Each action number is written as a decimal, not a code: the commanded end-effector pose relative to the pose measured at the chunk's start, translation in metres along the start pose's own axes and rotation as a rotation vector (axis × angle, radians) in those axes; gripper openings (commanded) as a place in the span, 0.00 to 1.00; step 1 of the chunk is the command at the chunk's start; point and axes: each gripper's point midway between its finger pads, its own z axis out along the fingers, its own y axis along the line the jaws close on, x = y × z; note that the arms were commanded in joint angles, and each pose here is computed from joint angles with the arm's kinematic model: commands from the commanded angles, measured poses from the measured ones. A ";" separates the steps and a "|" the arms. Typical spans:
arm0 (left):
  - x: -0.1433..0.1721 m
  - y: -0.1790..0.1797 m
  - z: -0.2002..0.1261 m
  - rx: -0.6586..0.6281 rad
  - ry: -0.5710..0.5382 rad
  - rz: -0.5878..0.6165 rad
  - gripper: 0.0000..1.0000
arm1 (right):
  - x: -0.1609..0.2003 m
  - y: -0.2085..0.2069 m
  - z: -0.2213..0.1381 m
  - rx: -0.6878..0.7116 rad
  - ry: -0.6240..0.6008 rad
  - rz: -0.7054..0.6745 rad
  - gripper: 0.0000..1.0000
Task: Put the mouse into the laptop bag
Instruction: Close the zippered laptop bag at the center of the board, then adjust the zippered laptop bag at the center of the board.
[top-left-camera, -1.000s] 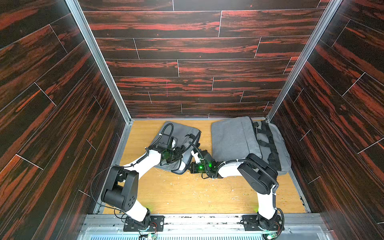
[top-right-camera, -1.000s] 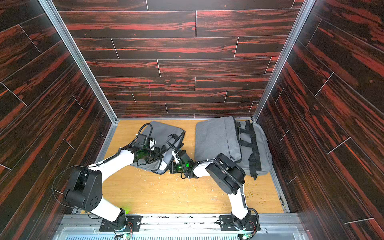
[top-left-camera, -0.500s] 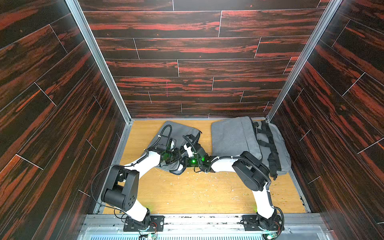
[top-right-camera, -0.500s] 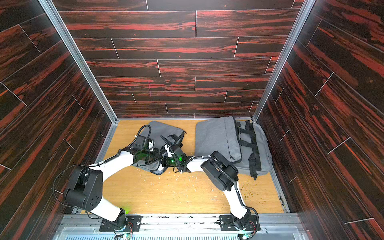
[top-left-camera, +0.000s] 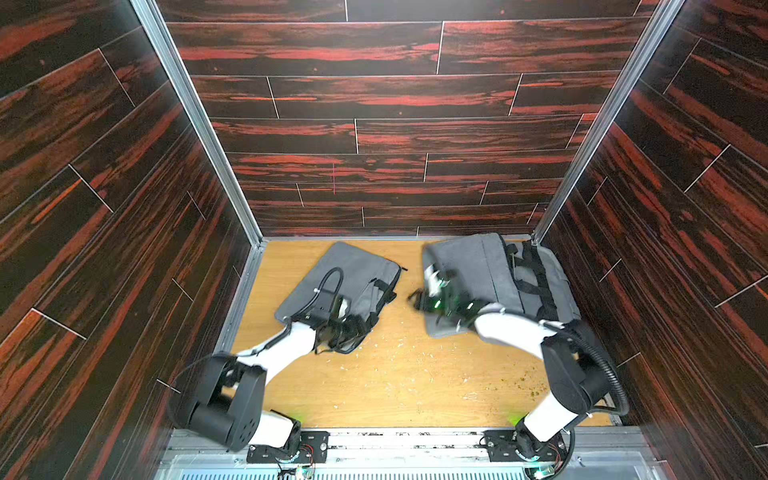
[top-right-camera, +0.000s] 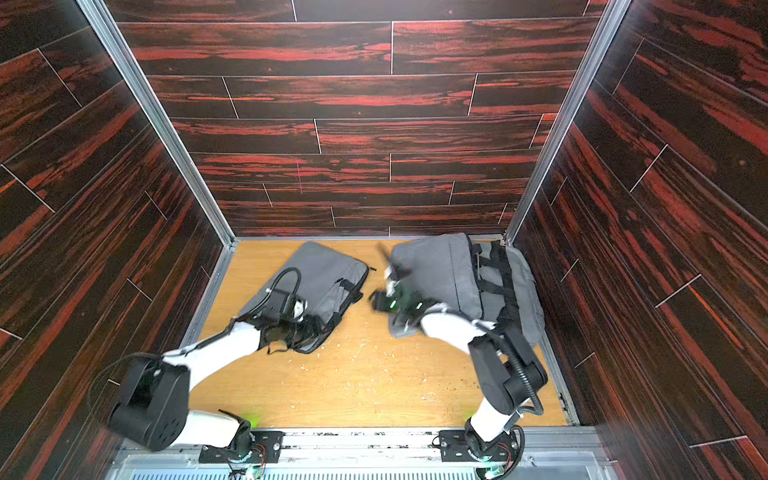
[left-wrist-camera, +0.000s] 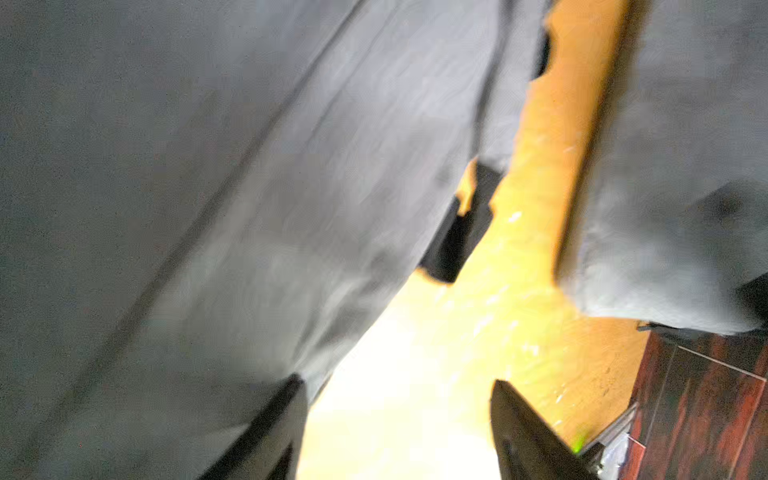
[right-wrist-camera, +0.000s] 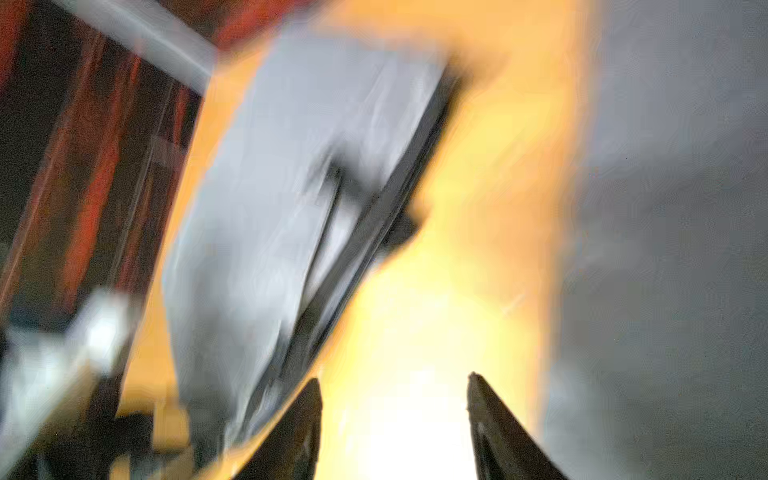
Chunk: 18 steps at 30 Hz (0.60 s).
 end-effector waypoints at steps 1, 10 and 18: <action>0.014 0.017 -0.017 -0.092 -0.015 -0.026 0.65 | -0.027 -0.009 0.030 0.060 0.027 -0.052 0.63; 0.041 0.044 -0.063 -0.215 -0.078 -0.074 0.87 | -0.078 0.002 0.164 0.068 0.143 -0.243 0.69; 0.039 0.072 -0.053 -0.274 -0.149 -0.168 1.00 | -0.068 -0.011 0.203 0.070 0.193 -0.311 0.73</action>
